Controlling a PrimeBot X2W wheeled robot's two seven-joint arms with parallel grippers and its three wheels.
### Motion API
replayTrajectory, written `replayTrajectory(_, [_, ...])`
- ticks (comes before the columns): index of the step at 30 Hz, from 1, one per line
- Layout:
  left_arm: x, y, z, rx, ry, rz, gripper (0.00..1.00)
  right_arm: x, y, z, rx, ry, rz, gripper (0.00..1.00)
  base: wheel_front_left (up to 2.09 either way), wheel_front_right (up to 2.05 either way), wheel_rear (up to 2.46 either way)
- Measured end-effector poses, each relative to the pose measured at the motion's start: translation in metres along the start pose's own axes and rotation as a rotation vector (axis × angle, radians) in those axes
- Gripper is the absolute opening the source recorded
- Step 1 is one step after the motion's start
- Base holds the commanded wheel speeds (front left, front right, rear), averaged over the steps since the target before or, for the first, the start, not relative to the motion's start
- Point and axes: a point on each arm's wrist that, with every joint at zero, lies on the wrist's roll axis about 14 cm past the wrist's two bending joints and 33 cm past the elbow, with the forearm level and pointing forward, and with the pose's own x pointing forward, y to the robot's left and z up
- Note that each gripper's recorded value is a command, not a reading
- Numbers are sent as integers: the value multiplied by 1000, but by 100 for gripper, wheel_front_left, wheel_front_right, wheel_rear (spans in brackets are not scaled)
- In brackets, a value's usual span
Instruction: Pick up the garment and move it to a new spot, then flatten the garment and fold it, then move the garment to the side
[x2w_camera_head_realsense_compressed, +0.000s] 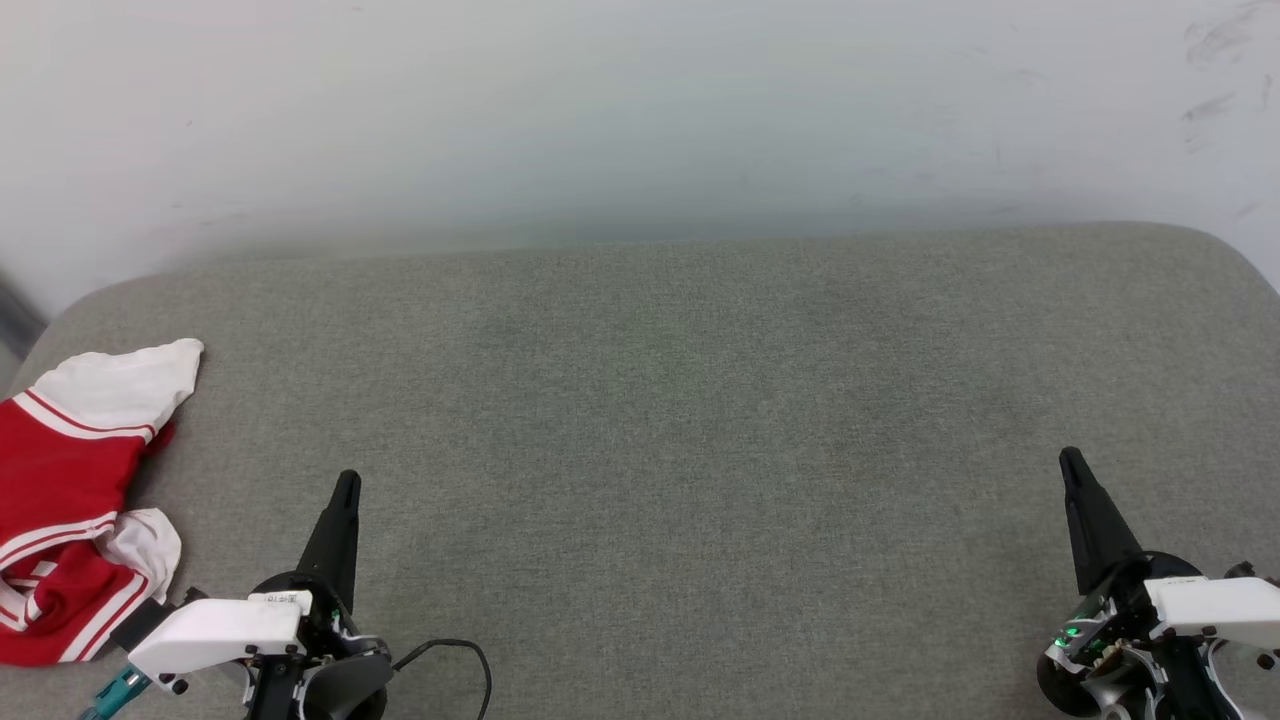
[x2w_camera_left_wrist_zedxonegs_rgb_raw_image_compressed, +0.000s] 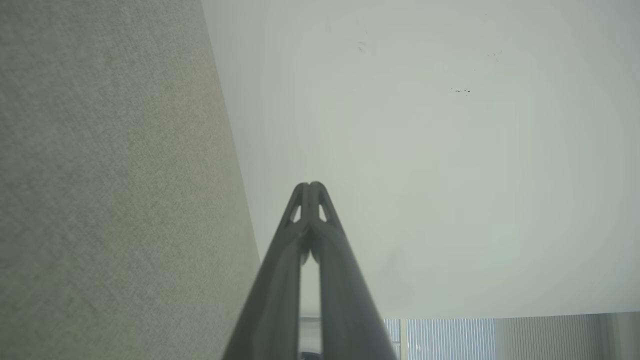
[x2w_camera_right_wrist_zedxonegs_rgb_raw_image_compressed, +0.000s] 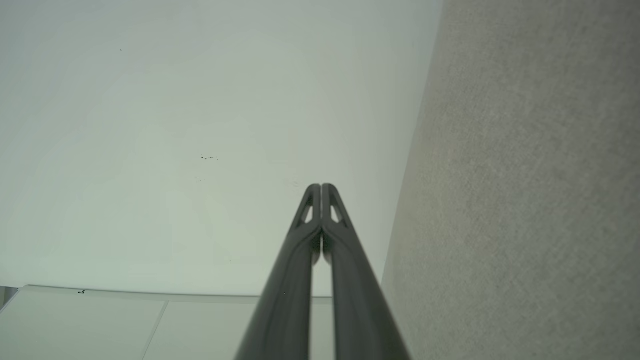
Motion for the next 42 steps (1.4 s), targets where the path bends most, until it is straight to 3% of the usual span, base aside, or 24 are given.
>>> replayTrajectory(29, [0,0,0,0,0,0,0,0,0,0,0,0,0,0,0,0,0])
replayTrajectory(30, [0,1,0,0,0,3,100,0,-1,0,0,0,-4,100,0,0,0])
replayTrajectory(35, [-11,25,-2,-6,0,73,100,-12,-24,1,3,-8,-71,100,0,0,0])
replayTrajectory(42, [-9,18,-12,8,10,53,100,-11,-18,-2,-24,-16,-53,100,0,0,0])
